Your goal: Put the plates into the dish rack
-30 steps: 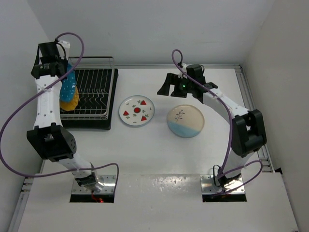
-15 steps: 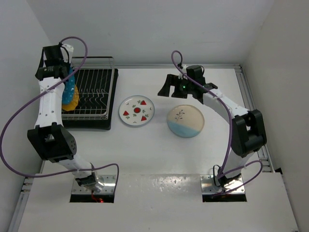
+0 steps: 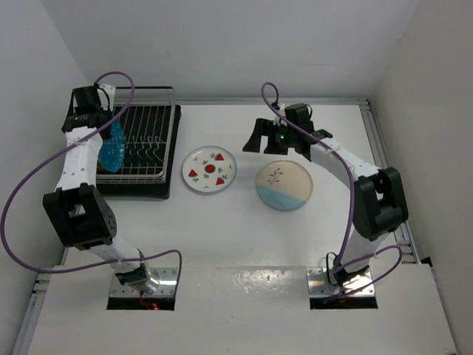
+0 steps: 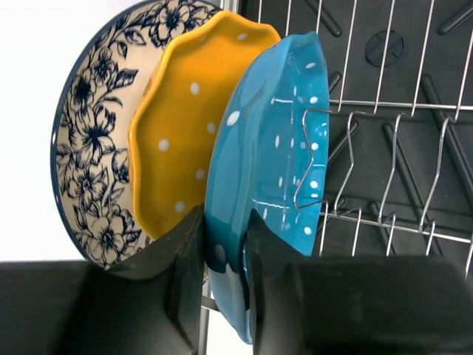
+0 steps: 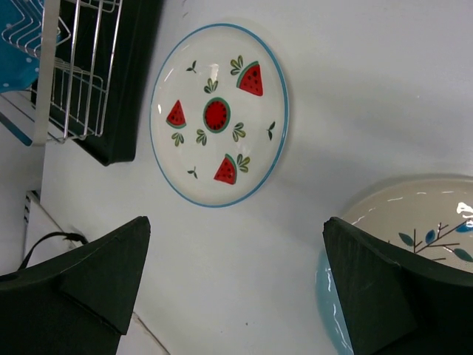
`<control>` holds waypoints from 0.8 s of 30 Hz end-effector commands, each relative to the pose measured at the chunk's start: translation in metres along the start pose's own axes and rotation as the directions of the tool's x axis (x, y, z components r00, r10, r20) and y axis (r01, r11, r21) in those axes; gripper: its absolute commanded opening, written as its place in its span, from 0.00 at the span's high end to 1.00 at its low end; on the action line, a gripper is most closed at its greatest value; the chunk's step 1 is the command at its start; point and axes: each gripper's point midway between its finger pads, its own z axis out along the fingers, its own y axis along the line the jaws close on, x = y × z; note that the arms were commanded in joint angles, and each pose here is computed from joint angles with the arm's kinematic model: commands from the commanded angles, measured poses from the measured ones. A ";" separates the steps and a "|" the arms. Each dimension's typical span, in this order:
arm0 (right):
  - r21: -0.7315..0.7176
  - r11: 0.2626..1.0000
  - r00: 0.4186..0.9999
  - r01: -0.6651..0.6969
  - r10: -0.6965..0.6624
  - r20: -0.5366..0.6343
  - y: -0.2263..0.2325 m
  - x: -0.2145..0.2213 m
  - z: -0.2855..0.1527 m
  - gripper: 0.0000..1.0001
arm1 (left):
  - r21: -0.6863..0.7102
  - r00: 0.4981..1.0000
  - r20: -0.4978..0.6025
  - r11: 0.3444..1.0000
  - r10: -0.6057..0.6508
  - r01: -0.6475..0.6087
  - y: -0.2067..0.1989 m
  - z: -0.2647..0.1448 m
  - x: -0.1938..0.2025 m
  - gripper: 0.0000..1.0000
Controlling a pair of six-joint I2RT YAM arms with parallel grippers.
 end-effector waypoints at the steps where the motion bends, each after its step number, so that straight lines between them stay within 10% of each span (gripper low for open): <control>1: 0.012 1.000 0.999 0.019 -0.019 0.046 0.001 -0.013 -0.011 0.01 | -0.074 0.992 0.120 0.996 -0.042 0.051 0.026 -0.024 -0.028 0.69; 9: 0.179 0.983 0.998 -0.036 0.026 0.061 -0.037 -0.007 -0.024 0.01 | -0.007 0.971 0.218 0.995 -0.095 0.099 0.033 -0.045 -0.069 0.37; 14: 0.377 0.918 0.990 -0.124 0.090 0.106 -0.082 -0.004 -0.048 0.01 | 0.131 0.922 0.364 0.987 -0.133 0.091 0.017 -0.090 -0.131 0.33; 24: 0.670 0.686 0.958 -0.284 0.183 0.219 -0.171 0.035 -0.124 0.01 | 0.711 0.917 0.391 0.606 0.083 -0.358 -0.261 -0.144 -0.118 0.33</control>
